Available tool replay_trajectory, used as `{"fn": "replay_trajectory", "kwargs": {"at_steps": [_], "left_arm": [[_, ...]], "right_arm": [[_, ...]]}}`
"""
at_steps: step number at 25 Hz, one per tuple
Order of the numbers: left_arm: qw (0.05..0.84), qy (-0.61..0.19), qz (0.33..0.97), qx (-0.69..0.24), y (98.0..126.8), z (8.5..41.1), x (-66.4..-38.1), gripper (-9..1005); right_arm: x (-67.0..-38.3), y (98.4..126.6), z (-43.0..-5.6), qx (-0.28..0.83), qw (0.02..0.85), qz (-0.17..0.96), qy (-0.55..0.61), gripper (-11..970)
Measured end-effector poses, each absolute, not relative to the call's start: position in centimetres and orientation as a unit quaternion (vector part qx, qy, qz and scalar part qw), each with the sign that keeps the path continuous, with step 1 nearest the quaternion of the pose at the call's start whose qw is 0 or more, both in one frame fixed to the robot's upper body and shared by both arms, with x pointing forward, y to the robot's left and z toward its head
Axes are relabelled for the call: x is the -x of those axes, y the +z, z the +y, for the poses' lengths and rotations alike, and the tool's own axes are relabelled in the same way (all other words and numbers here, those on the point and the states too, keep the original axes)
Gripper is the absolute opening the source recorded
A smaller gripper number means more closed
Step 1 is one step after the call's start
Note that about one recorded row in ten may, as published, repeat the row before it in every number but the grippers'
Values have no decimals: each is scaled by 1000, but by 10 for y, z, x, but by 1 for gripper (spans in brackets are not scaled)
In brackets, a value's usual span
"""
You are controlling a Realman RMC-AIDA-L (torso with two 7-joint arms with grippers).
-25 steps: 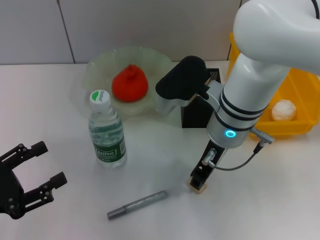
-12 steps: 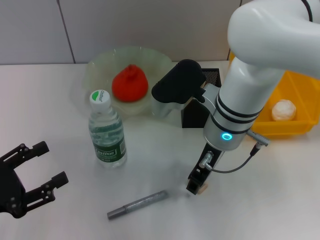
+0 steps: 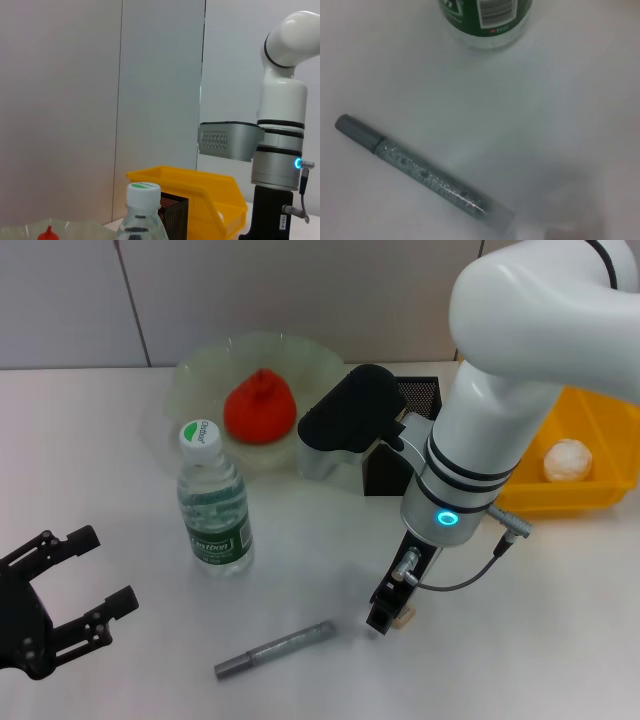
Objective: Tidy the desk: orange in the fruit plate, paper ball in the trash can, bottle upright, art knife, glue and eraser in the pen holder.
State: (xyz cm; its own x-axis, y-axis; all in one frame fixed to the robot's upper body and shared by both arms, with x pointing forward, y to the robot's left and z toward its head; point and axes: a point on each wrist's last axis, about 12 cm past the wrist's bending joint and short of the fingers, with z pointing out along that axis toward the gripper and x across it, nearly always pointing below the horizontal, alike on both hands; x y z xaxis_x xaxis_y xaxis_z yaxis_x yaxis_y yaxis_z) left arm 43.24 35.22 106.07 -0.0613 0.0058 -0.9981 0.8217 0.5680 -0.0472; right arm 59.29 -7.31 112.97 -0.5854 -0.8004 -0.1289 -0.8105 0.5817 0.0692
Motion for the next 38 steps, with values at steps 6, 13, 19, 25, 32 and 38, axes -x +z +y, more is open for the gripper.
{"fn": "replay_trajectory", "kwargs": {"at_steps": [6, 13, 19, 25, 32, 38], "left_arm": [[606, -338, 645, -320, 1061, 352, -432, 801], [606, -338, 644, -321, 1061, 352, -432, 800], [608, -337, 644, -319, 1061, 353, -432, 800], [609, -334, 643, -322, 1061, 353, -431, 800], [609, -335, 644, -321, 1061, 353, -430, 800], [607, -337, 646, -318, 1060, 354, -428, 800]], "right_arm": [[-594, 1128, -74, 450, 37, 890, 57, 538], [-596, 1128, -74, 447, 37, 892, 53, 528], [-595, 1127, -73, 451, 35, 891, 51, 519], [-595, 1129, -72, 451, 33, 890, 54, 278], [-600, 1162, -73, 457, 61, 885, 63, 250], [-619, 1219, -102, 422, 177, 888, 34, 249]]}}
